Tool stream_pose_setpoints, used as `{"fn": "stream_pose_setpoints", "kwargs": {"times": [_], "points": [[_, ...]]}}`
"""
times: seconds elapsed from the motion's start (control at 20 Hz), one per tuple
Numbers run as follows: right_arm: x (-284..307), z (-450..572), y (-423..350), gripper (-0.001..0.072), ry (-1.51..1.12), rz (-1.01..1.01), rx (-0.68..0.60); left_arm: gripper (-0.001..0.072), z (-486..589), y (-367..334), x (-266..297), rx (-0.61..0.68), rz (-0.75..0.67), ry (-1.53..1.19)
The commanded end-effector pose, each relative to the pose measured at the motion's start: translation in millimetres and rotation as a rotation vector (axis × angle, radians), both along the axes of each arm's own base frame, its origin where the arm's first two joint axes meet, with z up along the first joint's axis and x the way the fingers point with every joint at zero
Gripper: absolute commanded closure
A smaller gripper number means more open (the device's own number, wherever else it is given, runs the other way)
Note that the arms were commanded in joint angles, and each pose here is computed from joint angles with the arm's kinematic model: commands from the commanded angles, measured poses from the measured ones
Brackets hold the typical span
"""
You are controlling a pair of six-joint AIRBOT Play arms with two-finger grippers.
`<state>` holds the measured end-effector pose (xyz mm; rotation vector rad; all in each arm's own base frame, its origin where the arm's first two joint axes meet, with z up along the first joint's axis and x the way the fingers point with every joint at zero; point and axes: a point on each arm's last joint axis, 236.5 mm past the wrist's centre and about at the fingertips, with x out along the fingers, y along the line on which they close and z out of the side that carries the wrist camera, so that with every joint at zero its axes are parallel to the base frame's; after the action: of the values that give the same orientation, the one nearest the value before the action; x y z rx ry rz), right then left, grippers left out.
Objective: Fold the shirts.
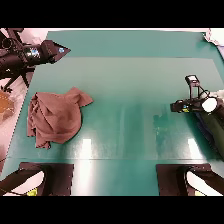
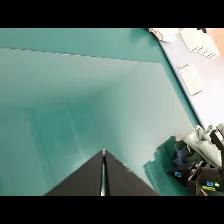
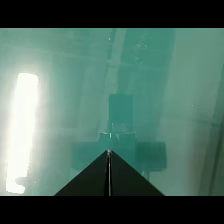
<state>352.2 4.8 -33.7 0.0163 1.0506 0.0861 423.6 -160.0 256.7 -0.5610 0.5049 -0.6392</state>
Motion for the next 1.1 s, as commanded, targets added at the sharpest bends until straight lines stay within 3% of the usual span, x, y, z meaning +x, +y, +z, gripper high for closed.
{"fn": "stream_pose_setpoints", "kwargs": {"times": [0.0,1.05], "points": [[0,0,0,0.0693,0.002,0.0,0.0,0.0684,-2,0,1,0.002,0.0,0.003],[-27,-114,1,0.0693,0.321,-0.003,0.017,0.0684,-1,0,0,0.0,0.0,0.001]]}}
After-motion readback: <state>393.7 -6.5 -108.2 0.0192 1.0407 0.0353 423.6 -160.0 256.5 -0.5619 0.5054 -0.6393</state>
